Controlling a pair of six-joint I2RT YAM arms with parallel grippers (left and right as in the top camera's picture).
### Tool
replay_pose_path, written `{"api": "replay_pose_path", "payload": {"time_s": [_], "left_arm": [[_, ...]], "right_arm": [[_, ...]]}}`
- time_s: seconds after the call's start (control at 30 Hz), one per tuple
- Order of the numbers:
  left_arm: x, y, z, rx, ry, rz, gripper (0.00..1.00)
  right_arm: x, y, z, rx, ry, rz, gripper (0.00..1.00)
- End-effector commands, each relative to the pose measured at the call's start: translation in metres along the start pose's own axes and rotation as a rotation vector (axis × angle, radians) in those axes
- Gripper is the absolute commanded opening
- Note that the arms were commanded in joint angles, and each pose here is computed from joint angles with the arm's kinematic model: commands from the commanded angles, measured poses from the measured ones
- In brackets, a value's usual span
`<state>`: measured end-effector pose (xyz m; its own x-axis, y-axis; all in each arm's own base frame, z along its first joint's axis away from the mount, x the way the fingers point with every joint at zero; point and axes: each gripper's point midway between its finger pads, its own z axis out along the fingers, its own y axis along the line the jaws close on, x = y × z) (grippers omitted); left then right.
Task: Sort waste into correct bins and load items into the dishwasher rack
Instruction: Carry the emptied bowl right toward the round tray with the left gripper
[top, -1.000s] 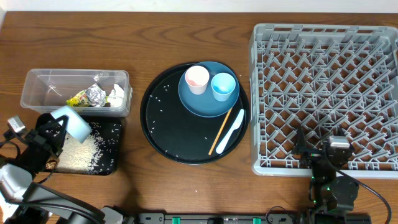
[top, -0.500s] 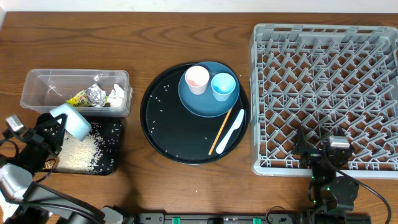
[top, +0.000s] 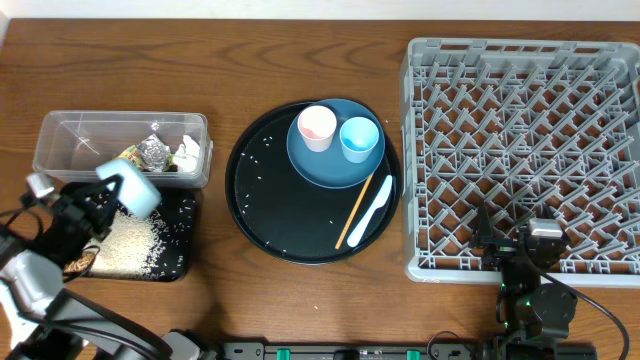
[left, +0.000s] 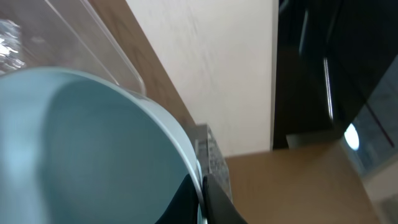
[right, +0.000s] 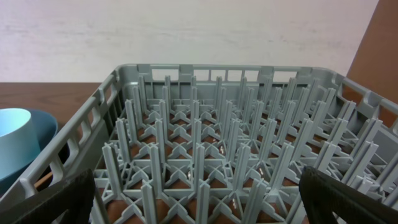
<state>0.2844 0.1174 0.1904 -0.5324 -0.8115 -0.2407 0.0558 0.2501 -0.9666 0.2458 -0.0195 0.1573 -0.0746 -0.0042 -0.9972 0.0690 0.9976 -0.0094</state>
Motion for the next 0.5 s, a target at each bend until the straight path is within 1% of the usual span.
{"api": "replay_pose_path", "payload": {"time_s": [0.0,0.17,0.3,0.4,0.47], "left_arm": [[0.007,-0.019,0.018,-0.02,0.061,0.064,0.06],[0.03,-0.039,0.048,-0.126,0.147,0.195,0.06],[0.058,-0.051,0.071,-0.233,0.206,0.337,0.06],[0.083,-0.05,0.085,-0.34,0.257,0.431,0.06],[0.1,-0.04,0.093,-0.449,0.296,0.486,0.06]], "right_arm": [[0.001,0.003,0.0,-0.011,0.003,-0.009,0.99],[0.001,0.003,0.0,-0.011,0.003,-0.009,0.99],[0.001,0.003,0.0,-0.011,0.003,-0.009,0.99],[0.001,0.003,0.0,-0.011,0.003,-0.009,0.99],[0.001,0.003,0.0,-0.011,0.003,-0.009,0.99]]}}
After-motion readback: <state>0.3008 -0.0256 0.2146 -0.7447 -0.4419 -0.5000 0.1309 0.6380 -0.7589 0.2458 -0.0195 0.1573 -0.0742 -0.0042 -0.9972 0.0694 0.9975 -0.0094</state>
